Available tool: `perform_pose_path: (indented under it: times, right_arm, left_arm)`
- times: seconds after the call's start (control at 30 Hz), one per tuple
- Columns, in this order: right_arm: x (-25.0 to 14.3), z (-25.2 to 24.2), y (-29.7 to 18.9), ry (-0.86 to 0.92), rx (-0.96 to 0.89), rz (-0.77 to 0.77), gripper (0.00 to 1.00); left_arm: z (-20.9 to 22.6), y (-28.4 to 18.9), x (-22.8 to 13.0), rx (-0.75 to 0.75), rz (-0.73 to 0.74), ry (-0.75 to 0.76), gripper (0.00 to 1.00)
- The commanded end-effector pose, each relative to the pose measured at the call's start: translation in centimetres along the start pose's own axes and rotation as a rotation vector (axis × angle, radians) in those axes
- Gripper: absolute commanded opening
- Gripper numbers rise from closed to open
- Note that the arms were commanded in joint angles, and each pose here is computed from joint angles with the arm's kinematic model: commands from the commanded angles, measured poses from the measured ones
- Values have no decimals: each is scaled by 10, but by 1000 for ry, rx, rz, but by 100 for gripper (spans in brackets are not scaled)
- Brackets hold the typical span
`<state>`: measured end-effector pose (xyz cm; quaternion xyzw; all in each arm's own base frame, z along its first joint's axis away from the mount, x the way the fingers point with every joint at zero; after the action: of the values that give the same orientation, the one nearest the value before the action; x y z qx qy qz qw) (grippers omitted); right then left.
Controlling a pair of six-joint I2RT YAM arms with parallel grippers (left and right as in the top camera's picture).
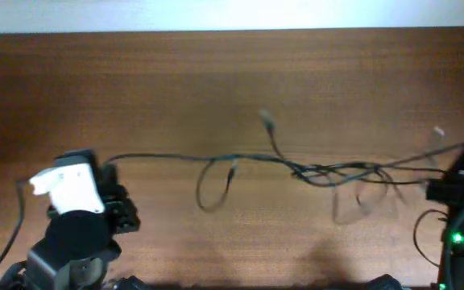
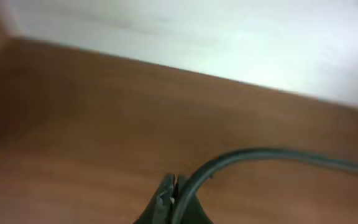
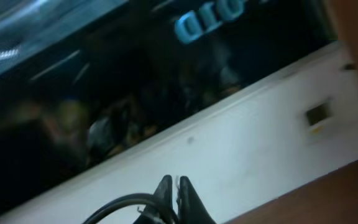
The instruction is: Untangle cables
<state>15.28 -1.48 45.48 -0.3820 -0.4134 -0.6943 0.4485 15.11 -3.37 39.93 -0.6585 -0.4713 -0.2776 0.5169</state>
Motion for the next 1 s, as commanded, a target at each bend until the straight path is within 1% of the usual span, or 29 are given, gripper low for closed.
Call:
perform_pose_path:
  times: [0.0,0.03,0.1,0.13,0.17,0.2,0.23,0.27,0.33,0.37,0.4,0.43,0.47,0.5,0.57,0.63,0.67,0.7,0.73,0.77,0.8,0.83,0.87,0.9,0.93,0.97]
  right_arm:
    - [8,-28,-4,-2,-211,-54,4]
    - [5,-32,-2,-16,-265,-49,4]
    - [-4,-41,5,-63,-410,-36,4]
    - [-11,-39,11,-90,-421,-15,4]
    - [-44,-27,40,-194,-447,77,4]
    - [-59,-26,54,-235,-475,112,4]
    - [-86,-29,78,-291,-493,179,4]
    - [-116,-33,103,-319,-420,293,4]
    - [-172,-49,136,-238,-263,526,4]
    - [-201,-71,149,-183,-215,652,4]
    - [-223,-96,156,-112,-209,749,4]
    - [-249,-121,158,3,-173,865,4]
    - [-269,-147,158,102,-159,946,4]
    - [-286,-173,154,176,-226,995,4]
    - [-313,-206,147,261,-288,1069,4]
    - [-311,-214,149,229,-341,1059,5]
    - [-299,-228,148,193,-465,1055,5]
    - [-284,-251,140,162,-629,1050,4]
    - [-273,-268,132,177,-733,1034,5]
    - [-267,-283,121,241,-815,1016,5]
    - [-265,-286,119,311,-791,1016,12]
    - [-268,-263,135,375,-569,1033,33]
    - [-274,-222,155,356,-282,1061,67]
    - [-284,-191,163,288,-166,1102,83]
    - [-292,-161,167,217,-66,1138,95]
    - [-298,-135,168,164,15,1163,97]
  left_arm:
    - [39,-10,19,264,-215,-236,0]
    - [43,-11,20,294,-235,-228,0]
    - [57,-19,28,405,-330,-225,0]
    - [60,-21,30,423,-353,-233,0]
    - [68,-29,38,499,-444,-238,0]
    - [71,-33,41,532,-479,-235,0]
    - [76,-38,45,580,-531,-229,0]
    - [77,-40,47,595,-548,-228,0]
    - [78,-41,47,599,-556,-231,0]
    - [78,-41,47,599,-556,-231,0]
    - [78,-41,47,599,-556,-231,0]
    - [78,-41,47,599,-556,-231,0]
    - [78,-41,47,599,-555,-231,0]
    - [78,-41,47,599,-556,-231,0]
    - [78,-41,47,599,-555,-230,0]
    - [78,-41,47,599,-556,-231,0]
    - [80,-43,47,618,-559,-212,0]
    - [84,-45,46,649,-561,-177,0]
    - [87,-48,44,678,-560,-139,0]
    - [88,-48,44,682,-557,-131,0]
    - [87,-47,44,676,-558,-140,0]
    - [84,-43,43,651,-547,-163,0]
    - [75,-29,36,592,-493,-185,0]
    - [60,-4,24,524,-419,-196,0]
    - [46,17,12,475,-353,-195,0]
    - [33,39,1,456,-295,-173,0]
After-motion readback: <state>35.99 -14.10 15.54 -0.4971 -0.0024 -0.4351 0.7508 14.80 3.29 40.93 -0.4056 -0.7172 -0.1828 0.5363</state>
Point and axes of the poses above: each gripper's point midway between its finger pads, its own y axis out along the fingers, its own z axis along the line the jaws close on, x = y × z, the point moved 5 cm from there along -y, back along the fingers, and after that the axes turned 9 degrees about -y, right-handed, at the moved point
